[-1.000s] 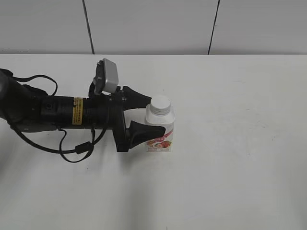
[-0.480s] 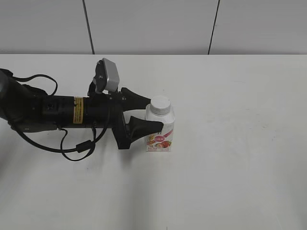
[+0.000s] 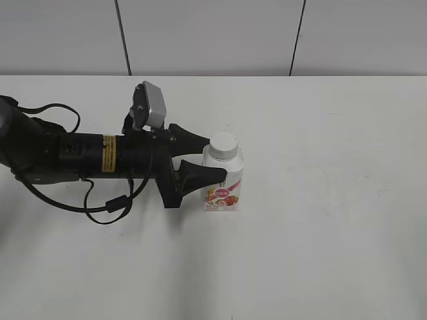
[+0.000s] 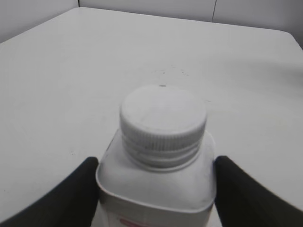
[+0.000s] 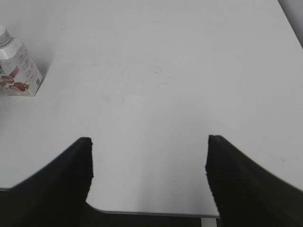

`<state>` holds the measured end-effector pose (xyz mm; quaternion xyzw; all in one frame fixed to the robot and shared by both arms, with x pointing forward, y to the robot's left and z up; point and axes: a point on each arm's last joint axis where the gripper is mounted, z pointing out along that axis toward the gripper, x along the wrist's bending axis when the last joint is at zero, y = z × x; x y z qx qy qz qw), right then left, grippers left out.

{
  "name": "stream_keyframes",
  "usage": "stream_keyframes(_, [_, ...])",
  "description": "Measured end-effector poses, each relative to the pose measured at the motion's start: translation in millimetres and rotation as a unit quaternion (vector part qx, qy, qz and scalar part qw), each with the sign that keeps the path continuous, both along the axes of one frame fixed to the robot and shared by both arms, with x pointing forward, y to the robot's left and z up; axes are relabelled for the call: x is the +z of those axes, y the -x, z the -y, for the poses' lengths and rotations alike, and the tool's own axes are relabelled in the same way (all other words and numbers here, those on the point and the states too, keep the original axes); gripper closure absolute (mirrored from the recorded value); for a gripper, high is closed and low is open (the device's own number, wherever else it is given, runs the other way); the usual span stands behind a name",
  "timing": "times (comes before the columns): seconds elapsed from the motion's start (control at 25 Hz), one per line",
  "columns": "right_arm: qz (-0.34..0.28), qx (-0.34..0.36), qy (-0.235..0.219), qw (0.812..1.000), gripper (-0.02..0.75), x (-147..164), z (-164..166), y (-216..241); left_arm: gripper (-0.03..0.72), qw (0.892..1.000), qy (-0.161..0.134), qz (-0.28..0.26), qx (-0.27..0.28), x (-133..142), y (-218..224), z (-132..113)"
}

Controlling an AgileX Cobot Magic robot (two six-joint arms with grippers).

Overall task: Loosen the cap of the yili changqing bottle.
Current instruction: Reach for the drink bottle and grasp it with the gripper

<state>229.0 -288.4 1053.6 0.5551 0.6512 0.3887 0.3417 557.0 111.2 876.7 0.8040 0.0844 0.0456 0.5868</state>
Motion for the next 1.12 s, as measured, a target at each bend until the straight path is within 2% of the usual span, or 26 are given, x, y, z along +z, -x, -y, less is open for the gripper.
stream_keyframes(0.76, [-0.001, -0.005, -0.011, 1.0, 0.153, 0.8, -0.2, -0.7, 0.243, 1.0, -0.013, 0.008, -0.02, -0.8, 1.2, 0.5])
stream_keyframes(0.88, [-0.03, -0.002, -0.018, 0.999, 0.153, 8.2, -1.5, -12.6, 0.244, 1.0, -0.013, 0.008, -0.019, -0.9, 1.2, 0.4])
stream_keyframes(1.12, [-0.134, -0.004, -0.021, 0.991, 0.153, 35.3, -2.9, -65.6, 0.245, 1.0, -0.014, 0.008, -0.019, -0.7, 1.1, 0.4])
